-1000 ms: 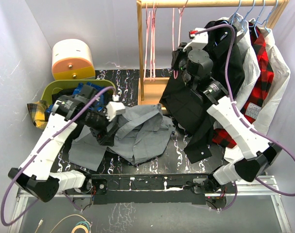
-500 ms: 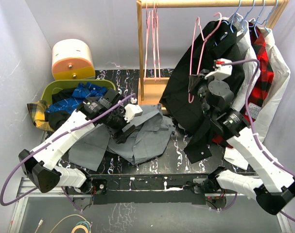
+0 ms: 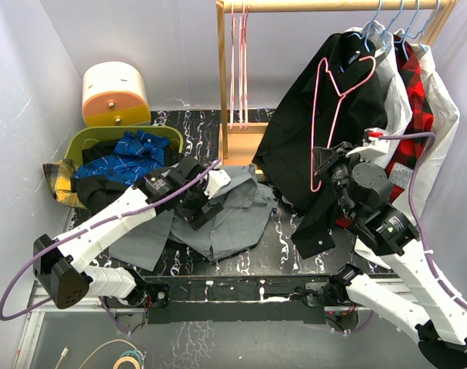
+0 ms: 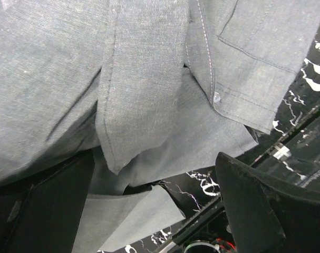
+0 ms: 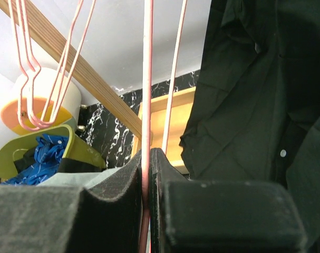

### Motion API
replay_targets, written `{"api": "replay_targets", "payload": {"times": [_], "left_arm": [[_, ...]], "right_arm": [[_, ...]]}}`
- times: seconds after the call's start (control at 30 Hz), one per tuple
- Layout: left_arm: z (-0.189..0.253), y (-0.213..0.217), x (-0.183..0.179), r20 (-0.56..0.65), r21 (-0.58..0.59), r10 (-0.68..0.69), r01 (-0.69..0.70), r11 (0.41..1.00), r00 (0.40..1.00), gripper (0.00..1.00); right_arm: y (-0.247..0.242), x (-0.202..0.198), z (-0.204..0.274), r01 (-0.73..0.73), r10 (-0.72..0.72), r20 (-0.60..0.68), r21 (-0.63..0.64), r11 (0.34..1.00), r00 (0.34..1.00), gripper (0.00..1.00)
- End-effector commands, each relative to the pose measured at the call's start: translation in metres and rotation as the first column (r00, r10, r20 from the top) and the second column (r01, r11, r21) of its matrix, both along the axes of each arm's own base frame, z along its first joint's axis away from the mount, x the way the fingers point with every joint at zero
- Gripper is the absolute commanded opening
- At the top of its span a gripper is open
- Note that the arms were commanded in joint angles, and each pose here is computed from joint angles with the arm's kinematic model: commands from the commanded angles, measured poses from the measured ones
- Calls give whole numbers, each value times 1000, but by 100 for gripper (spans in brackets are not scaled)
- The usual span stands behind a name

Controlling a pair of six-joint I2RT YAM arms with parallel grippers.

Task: Place the shirt on the hanger

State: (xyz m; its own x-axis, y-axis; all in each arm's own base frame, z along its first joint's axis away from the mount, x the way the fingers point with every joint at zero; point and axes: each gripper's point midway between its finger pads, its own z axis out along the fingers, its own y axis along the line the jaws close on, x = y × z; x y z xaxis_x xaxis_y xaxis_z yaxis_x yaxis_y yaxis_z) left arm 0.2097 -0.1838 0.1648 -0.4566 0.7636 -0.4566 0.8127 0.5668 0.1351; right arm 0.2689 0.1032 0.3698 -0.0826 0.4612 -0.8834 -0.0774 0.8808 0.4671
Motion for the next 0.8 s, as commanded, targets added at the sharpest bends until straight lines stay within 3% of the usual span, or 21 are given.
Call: {"api": "replay_targets", "payload": {"times": [0.0, 0.1, 0.17, 0.27, 0.33, 0.37, 0.5, 0.6, 0.77], "left_arm": [[-1, 5, 9, 106, 5, 41, -42, 999, 994, 97], [-12, 9, 16, 150, 26, 48, -53, 998, 988, 94], [-15, 11, 21, 182, 34, 55, -62, 997, 982, 86], [-15, 13, 27, 206, 51, 53, -64, 997, 977, 43], [-6, 15, 35, 232, 52, 69, -83, 995, 970, 8], [0, 16, 41, 250, 41, 91, -104, 994, 964, 0], [36, 9, 54, 240, -70, 152, -139, 988, 959, 0], [67, 0, 57, 208, -165, 165, -132, 978, 964, 0], [107, -9, 59, 210, -257, 144, -87, 962, 967, 0]], "right_arm": [[-5, -7, 8, 11, -13, 21, 60, 998, 1000, 8], [-7, -10, 12, 11, -14, 33, 68, 998, 999, 8], [-3, -13, 14, -23, 20, 41, 66, 998, 999, 8], [13, -25, 12, -144, 142, 42, 43, 989, 989, 8], [18, -35, 0, -191, 191, -8, 52, 980, 981, 8], [20, -41, -9, -209, 212, -47, 63, 976, 976, 8], [21, -78, -46, -266, 292, -202, 149, 952, 935, 8], [18, -111, -50, -322, 366, -223, 210, 923, 903, 8], [13, -151, -49, -407, 452, -276, 207, 890, 848, 8]]}}
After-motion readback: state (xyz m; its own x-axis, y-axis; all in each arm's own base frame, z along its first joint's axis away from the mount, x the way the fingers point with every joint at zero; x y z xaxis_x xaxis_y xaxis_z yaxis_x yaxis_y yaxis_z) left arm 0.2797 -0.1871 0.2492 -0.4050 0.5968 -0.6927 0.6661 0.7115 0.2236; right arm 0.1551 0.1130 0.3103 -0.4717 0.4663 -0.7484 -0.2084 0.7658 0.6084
